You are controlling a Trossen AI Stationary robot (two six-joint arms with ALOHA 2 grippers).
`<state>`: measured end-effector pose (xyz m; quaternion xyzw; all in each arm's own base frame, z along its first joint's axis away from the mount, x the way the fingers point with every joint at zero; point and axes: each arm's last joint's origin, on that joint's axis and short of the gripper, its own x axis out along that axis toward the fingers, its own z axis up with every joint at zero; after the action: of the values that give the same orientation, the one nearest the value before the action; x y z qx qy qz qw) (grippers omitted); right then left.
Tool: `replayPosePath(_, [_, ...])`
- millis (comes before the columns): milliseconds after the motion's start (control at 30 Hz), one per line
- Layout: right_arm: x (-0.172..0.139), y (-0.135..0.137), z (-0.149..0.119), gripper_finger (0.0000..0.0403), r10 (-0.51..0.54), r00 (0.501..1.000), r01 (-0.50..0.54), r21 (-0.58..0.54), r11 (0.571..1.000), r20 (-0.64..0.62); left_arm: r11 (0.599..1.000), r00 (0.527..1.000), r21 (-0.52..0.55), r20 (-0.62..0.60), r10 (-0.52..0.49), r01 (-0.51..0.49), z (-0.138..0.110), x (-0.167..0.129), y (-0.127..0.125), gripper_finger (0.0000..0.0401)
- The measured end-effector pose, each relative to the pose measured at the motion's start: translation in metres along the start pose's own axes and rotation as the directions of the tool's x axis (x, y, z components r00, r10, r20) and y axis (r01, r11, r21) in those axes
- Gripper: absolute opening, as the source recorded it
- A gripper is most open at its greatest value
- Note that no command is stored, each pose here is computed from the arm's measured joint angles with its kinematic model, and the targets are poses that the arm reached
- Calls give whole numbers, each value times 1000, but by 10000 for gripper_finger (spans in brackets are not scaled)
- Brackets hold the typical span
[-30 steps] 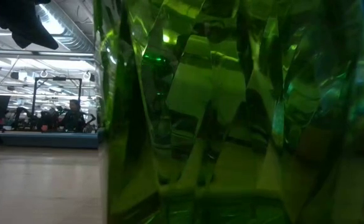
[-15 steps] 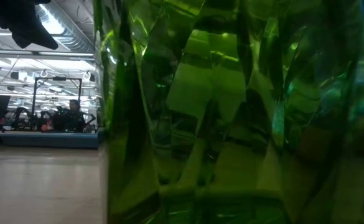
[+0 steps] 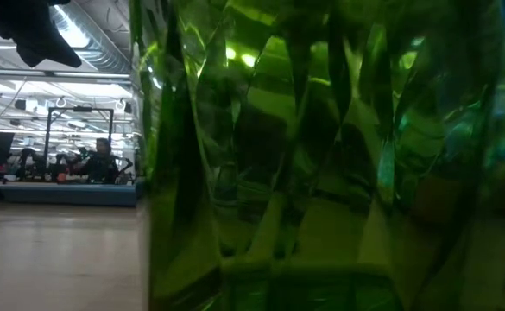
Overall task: Pick and place plate/cup/fork/spoon on tray
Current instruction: Put the green glass on the top right of the blue tray
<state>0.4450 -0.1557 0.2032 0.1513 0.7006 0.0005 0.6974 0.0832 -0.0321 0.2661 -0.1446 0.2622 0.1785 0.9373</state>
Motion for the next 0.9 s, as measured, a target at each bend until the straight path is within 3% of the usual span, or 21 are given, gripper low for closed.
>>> replayPosePath(500, [-96, 89, -47, 0, 4, 985, 25, -172, 985, 170, 1000, 1000, 7, -1, -2, 2, 0, 0, 0, 0])
replayPosePath(767, [-121, 148, -75, 0, 106, 970, -45, -266, 963, 219, 1000, 1000, 6, -2, -3, 3, 0, 0, 0, 0])
replayPosePath(900, [-123, 171, -84, 0, 123, 969, -68, -245, 967, 216, 1000, 999, -1, -25, -24, 24, -1, 0, -1, 0])
